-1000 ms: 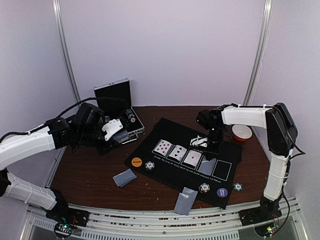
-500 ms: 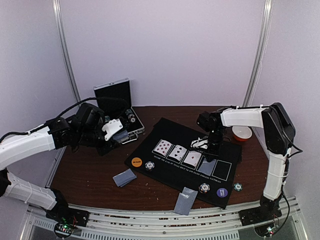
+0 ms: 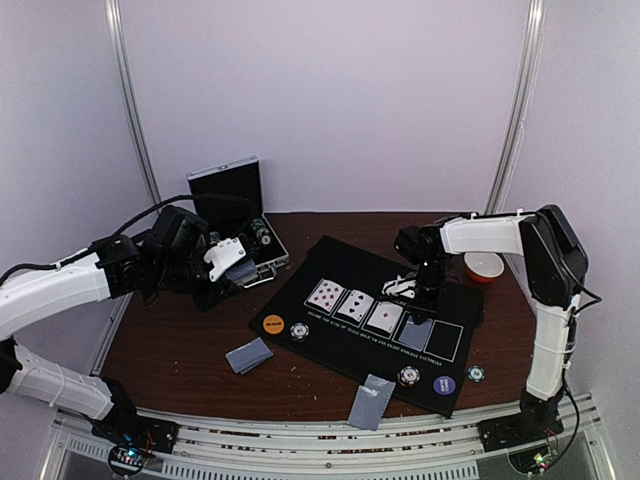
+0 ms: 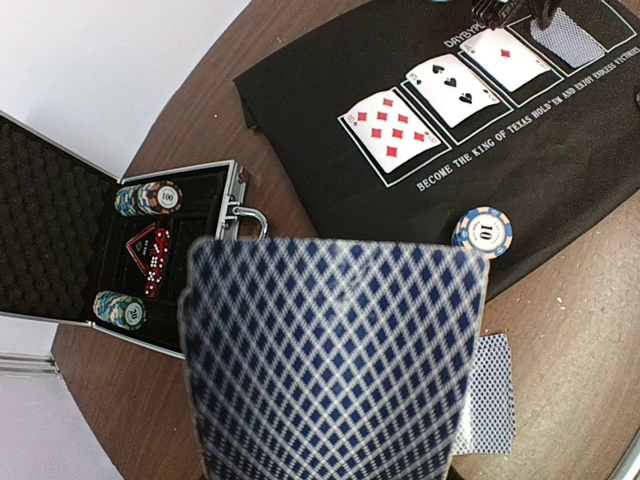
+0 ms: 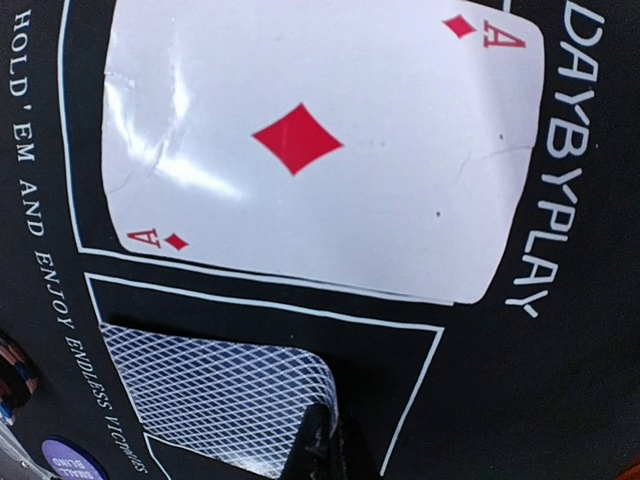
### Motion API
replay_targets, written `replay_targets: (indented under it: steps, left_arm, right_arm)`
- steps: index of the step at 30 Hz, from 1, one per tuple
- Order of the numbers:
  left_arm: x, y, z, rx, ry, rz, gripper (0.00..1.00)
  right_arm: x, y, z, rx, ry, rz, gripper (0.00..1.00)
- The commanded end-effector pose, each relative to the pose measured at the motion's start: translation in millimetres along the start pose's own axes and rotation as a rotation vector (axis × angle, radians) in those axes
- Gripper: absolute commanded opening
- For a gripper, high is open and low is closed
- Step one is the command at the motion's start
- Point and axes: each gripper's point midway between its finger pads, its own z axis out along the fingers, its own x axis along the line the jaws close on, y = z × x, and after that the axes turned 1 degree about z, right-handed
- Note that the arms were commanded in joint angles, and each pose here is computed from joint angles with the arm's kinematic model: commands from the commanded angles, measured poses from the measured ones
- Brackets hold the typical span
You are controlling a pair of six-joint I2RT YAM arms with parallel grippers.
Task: Distribute texas hold em gaming equipment
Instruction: Place the poker card in the community card area.
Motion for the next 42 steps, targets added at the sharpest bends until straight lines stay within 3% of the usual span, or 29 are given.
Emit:
replay_targets:
  steps: [1,16,27,37,40,42]
  left_arm:
    - [5.4,12.8,-5.6,-0.056,0.025,-0.001,0.36]
    - [5.3,11.1,-5.9,-0.053,0.027,-0.002,0.36]
    - [5.6,10.2,-6.3,-0.054,0.03,-0.003,0.36]
    - [5.8,11.5,-6.4,-0.056,0.029,-0.004,0.36]
    - [5.6,11.7,-6.4,-0.056,0.028,-0.003,0.36]
    - [6.1,12.9,-6.4,-0.058,0.028,-0.003,0.36]
  right_arm:
    - [-5.4,-1.0,6.2,0.008,0.007,0.033,0.0]
    - [-3.9,9.6,1.3,-0.047,0.038,0.063,0.0]
    - [-9.8,-0.5,6.9,0.003,0.002,0.051,0.01]
    - [-24.0,-1.4,-4.2,0.009,-0.081,0.073,0.31]
    - [-43.9,12.3,-33.1,-0.065,-0.185,0.126,0.57]
    - [-59.1,33.5,-70.9,-0.208,-0.275,0.178,0.91]
